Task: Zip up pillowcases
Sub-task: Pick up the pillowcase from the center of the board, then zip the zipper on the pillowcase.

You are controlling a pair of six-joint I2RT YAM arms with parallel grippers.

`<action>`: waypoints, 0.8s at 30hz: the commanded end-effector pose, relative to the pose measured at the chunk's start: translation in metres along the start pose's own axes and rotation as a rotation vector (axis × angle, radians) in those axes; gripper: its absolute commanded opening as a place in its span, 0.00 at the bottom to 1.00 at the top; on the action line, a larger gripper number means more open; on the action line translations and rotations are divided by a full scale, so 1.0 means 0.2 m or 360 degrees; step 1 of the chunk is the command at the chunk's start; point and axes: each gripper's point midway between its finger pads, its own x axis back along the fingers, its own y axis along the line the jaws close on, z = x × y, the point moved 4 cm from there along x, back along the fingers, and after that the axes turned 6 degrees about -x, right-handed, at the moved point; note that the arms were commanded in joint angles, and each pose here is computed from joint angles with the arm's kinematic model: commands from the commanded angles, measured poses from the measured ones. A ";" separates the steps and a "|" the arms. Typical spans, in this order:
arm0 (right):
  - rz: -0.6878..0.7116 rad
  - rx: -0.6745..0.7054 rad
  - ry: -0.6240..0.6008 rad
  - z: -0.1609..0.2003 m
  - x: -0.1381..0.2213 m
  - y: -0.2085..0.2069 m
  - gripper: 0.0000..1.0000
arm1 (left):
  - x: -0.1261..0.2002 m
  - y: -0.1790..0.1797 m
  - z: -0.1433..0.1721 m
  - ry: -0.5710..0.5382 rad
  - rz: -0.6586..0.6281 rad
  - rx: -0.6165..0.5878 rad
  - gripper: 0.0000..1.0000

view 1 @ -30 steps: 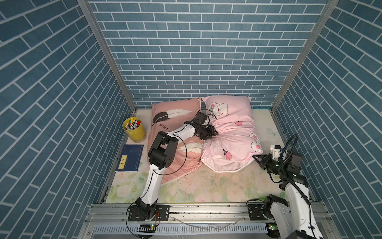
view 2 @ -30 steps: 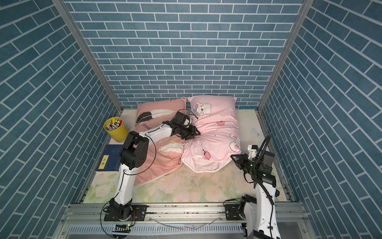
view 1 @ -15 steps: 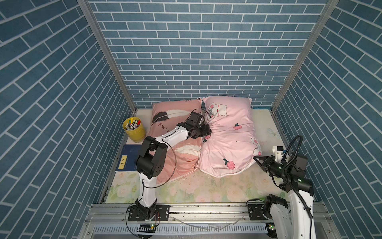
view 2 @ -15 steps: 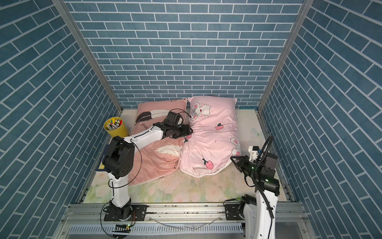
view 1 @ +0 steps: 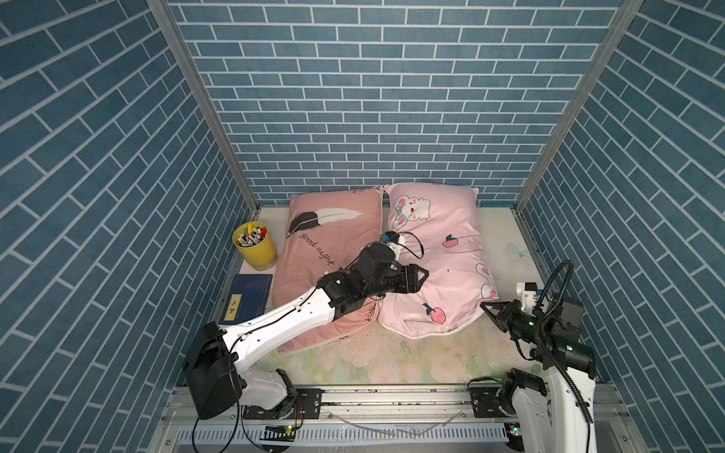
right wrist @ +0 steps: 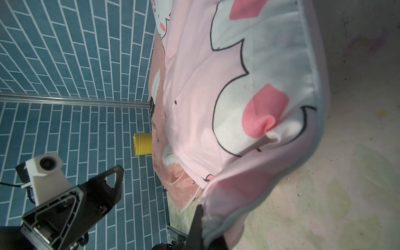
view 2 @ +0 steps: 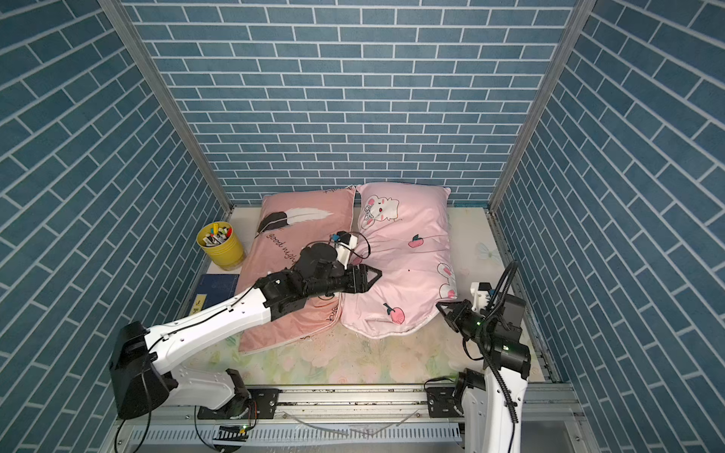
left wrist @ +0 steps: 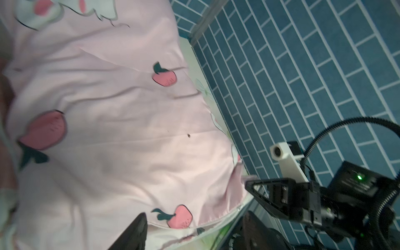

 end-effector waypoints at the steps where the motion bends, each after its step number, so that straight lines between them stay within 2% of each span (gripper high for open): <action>1: -0.0019 0.0056 0.0059 0.06 0.01 0.00 0.00 | -0.10 -0.12 0.08 -0.0008 0.0267 0.0229 0.64; 5: -0.0016 0.0070 0.0079 0.09 0.02 -0.01 0.00 | -0.18 -0.26 0.19 0.0036 0.0435 0.0295 0.59; 9: -0.0014 -0.0032 0.0112 0.12 0.01 -0.03 0.00 | -0.30 -0.34 0.33 0.0067 0.0627 0.0484 0.54; 16: -0.0062 -0.0103 0.0114 0.13 0.01 -0.03 0.00 | -0.45 -0.26 0.50 0.0124 0.0626 0.0604 0.49; 24: -0.0109 -0.0161 0.0119 0.14 0.00 -0.04 0.00 | -0.49 -0.23 0.53 0.0120 0.0633 0.0678 0.45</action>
